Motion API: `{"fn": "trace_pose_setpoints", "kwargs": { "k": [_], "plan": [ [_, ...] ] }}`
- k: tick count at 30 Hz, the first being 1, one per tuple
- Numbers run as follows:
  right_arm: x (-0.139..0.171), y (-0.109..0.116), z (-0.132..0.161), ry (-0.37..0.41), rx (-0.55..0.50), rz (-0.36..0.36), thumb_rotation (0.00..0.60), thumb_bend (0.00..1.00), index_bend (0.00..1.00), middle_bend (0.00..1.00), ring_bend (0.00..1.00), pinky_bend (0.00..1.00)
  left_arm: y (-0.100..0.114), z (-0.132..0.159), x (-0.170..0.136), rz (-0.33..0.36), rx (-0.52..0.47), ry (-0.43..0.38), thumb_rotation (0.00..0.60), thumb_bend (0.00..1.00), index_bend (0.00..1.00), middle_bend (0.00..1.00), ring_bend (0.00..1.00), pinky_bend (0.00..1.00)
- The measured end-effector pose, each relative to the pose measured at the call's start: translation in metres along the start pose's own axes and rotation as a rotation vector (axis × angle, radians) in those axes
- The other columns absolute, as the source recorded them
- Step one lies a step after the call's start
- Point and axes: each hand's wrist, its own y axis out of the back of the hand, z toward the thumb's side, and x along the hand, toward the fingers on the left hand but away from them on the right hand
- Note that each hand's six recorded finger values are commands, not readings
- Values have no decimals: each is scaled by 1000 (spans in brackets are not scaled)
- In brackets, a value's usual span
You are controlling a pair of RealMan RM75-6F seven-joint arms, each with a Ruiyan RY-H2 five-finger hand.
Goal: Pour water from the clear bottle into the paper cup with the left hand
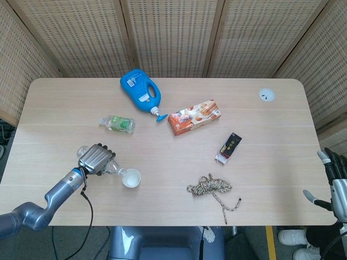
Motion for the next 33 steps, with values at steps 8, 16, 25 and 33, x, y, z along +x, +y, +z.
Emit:
{"fn": "trace_pose_setpoints", "kwargs": {
  "k": [8, 16, 25, 33],
  "plan": [
    [0, 0, 0, -2, 1, 2, 600, 0, 0, 0, 0, 0, 10, -1, -3, 23, 87, 2, 600, 500, 615, 486, 353, 395],
    [-1, 0, 0, -1, 0, 2, 600, 0, 0, 0, 0, 0, 14, 1, -5, 32, 140, 5, 600, 499, 616, 486, 353, 395],
    [0, 0, 0, -2, 0, 2, 600, 0, 0, 0, 0, 0, 13, -1, -6, 34, 179, 13, 600, 499, 616, 486, 353, 395],
    [0, -1, 1, 0, 4, 4, 600, 0, 0, 0, 0, 0, 13, -3, -7, 34, 212, 20, 600, 500, 616, 486, 353, 395]
  ]
}}
